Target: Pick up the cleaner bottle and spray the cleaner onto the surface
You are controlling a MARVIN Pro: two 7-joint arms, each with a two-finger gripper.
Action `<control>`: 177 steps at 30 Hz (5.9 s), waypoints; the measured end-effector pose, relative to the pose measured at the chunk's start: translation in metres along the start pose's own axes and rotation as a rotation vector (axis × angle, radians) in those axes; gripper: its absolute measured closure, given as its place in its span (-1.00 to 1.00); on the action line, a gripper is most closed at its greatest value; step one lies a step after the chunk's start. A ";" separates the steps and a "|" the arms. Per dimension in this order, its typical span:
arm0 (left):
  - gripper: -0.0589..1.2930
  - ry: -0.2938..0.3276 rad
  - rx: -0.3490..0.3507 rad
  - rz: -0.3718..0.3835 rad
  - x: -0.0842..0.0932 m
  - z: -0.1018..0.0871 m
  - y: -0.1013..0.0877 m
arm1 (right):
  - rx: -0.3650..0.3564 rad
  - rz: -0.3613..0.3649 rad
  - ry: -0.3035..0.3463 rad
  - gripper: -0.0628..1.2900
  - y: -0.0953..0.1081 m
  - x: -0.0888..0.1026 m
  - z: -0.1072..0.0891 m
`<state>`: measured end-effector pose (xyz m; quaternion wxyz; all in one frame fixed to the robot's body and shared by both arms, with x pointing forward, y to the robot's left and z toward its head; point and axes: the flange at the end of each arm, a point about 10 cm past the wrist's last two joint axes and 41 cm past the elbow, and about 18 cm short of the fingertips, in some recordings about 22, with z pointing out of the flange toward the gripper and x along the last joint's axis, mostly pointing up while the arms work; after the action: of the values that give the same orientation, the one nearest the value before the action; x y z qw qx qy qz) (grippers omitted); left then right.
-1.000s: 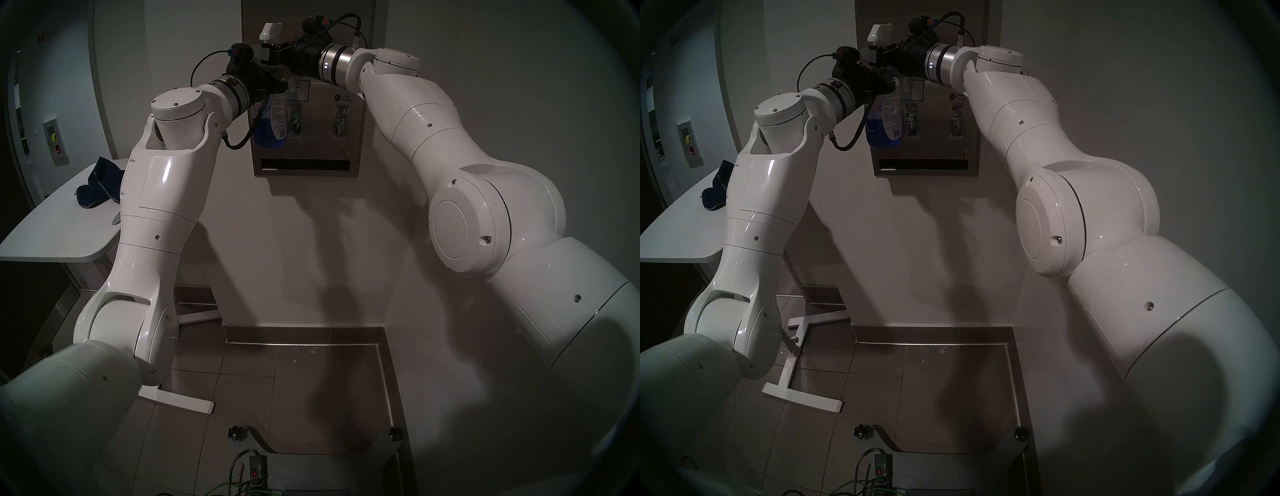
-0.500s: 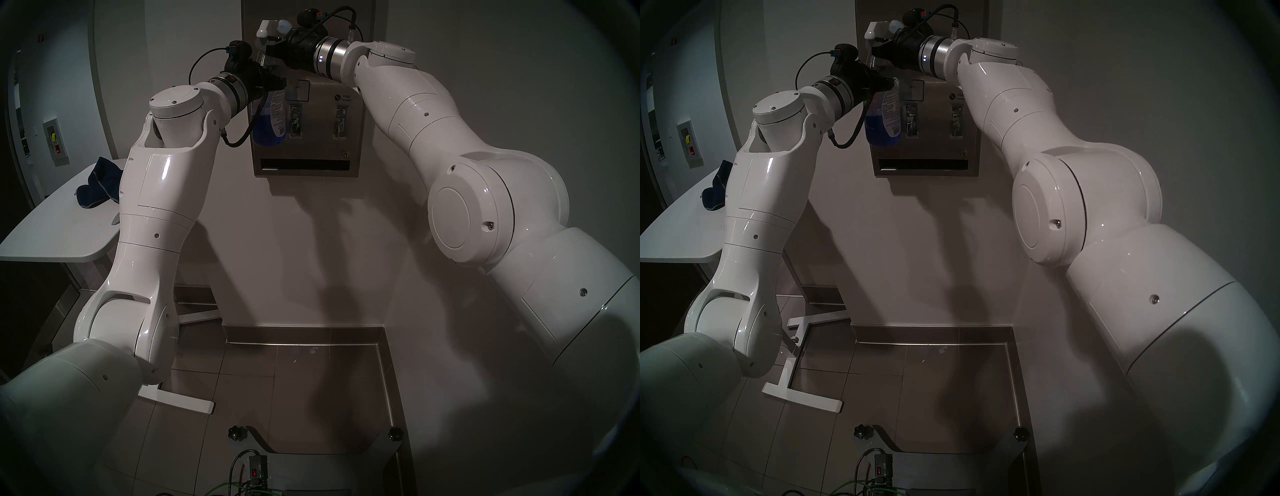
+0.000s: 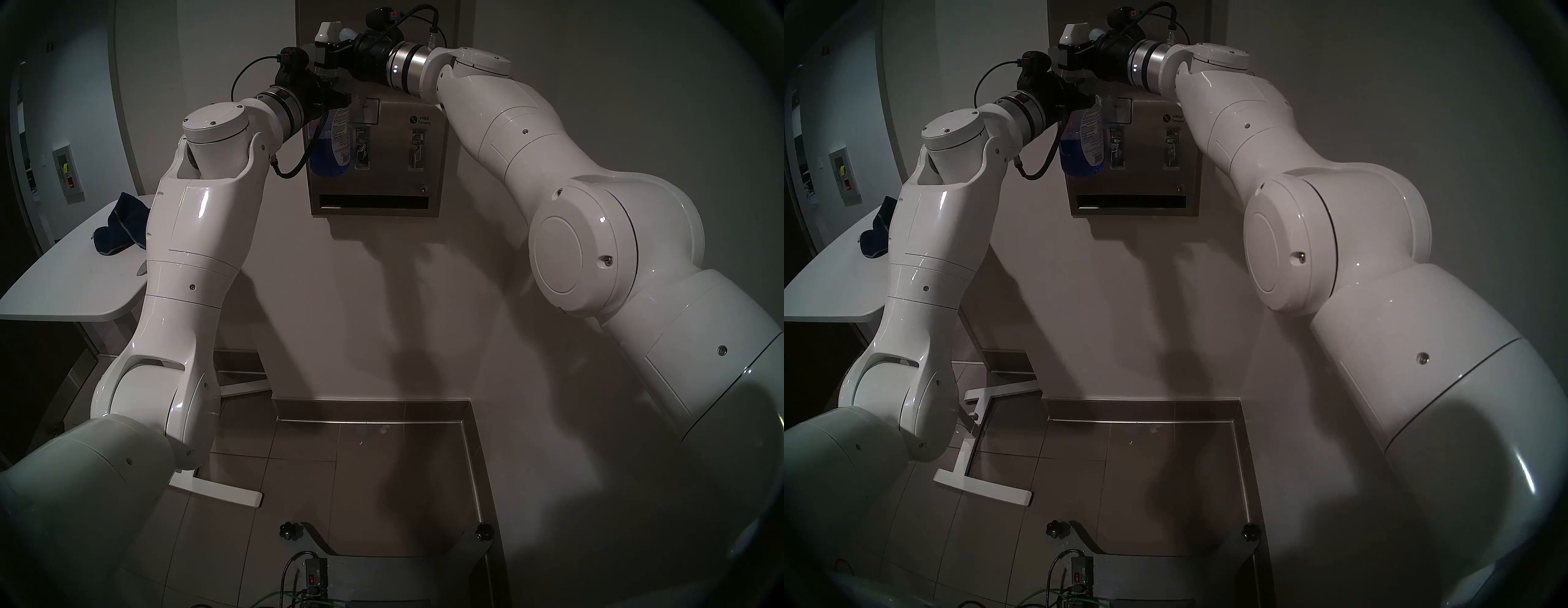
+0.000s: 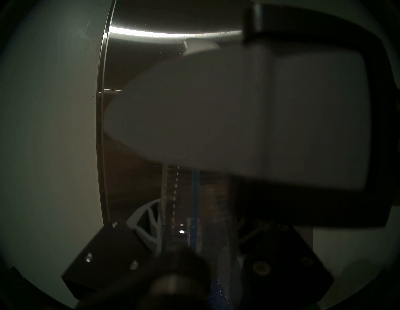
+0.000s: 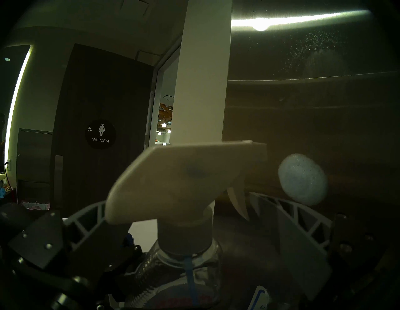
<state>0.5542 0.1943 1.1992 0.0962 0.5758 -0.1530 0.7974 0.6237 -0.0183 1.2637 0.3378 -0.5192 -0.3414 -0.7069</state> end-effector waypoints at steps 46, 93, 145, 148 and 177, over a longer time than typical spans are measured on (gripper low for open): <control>0.33 0.021 -0.022 0.004 0.002 0.003 0.000 | 0.108 -0.086 0.017 -0.91 0.022 0.016 -0.033; 0.33 0.044 -0.030 0.015 0.002 0.004 -0.001 | -0.322 -0.110 0.467 -0.91 0.124 -0.018 -0.167; 0.33 0.128 0.086 0.077 0.043 -0.018 -0.037 | -0.629 0.122 0.686 -0.91 0.061 -0.210 -0.183; 0.33 0.143 0.119 0.096 0.051 -0.025 -0.046 | -0.646 0.117 0.698 -0.91 0.060 -0.211 -0.184; 0.33 -0.075 0.757 0.315 0.039 -0.118 -0.127 | -0.688 0.100 0.642 -0.91 0.037 -0.219 -0.168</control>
<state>0.4786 0.3543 1.2189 -0.2514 0.5686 0.0615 0.7808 0.6210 -0.1516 1.0194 0.2681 -0.3718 0.0598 -0.8867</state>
